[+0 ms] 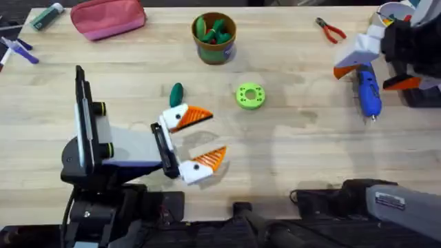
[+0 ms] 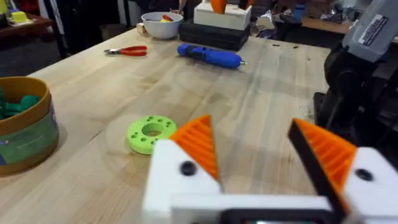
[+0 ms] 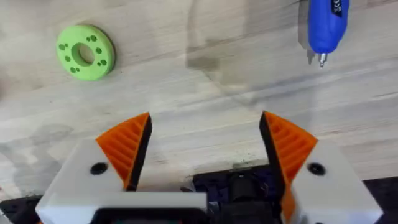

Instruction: Pick up the gripper from the table and insert it into the empty holder that is missing its gripper. Then pick up a screw, insert it into the mounting hole, and use the screwdriver to tighten it. Finally, clean up the table by picking up the vegetable and placing it into the bucket.

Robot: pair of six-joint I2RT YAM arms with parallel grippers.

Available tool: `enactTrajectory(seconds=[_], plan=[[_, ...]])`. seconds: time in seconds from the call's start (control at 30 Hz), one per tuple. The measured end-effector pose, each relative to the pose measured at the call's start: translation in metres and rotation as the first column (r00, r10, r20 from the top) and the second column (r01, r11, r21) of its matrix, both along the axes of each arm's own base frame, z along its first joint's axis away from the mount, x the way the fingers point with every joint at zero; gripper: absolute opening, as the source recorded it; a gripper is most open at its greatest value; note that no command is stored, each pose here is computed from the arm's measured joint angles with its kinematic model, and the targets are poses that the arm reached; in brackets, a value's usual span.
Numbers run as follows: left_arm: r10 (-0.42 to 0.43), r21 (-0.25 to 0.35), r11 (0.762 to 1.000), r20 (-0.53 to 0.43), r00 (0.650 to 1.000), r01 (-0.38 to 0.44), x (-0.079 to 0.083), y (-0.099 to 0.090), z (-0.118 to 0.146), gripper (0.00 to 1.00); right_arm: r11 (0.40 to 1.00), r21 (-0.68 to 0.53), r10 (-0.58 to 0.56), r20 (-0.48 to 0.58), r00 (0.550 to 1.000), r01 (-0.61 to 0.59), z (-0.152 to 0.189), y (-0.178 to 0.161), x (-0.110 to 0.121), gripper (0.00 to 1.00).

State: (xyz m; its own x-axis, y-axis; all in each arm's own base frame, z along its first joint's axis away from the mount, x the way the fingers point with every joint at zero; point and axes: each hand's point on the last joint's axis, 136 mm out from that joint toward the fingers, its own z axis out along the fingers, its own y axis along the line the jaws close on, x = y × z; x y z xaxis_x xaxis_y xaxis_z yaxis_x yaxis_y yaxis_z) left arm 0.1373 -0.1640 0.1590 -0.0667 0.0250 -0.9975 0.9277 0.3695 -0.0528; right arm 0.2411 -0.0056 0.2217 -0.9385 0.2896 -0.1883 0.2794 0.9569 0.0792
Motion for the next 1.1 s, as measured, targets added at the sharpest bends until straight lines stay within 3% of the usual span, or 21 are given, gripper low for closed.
enactTrajectory(seconds=[0.17,0.23,0.77,0.9,1.1], plan=[[0.000,0.001,1.000,0.003,1.000,0.000,0.000,0.000,0.000,0.190,1.000,0.000,-0.002,0.002,1.000,0.002,0.000,0.000,0.001,0.994],[0.000,0.001,1.000,0.003,1.000,0.000,0.000,0.000,0.000,0.034,1.000,0.001,-0.005,0.006,1.000,0.005,0.000,0.000,0.001,0.994],[0.000,0.002,1.000,0.005,1.000,0.000,0.000,0.000,0.000,0.017,0.999,-0.033,-0.014,0.001,1.000,0.014,-0.007,-0.007,0.014,0.994],[0.000,0.002,1.000,0.004,1.000,0.000,0.000,0.000,0.000,0.017,0.996,-0.069,-0.052,0.058,0.997,0.056,-0.004,-0.022,0.027,0.994],[0.000,0.002,1.000,0.004,1.000,0.000,0.000,0.000,0.000,0.017,0.973,-0.114,-0.188,0.114,0.975,0.201,-0.003,-0.072,0.039,0.994]])
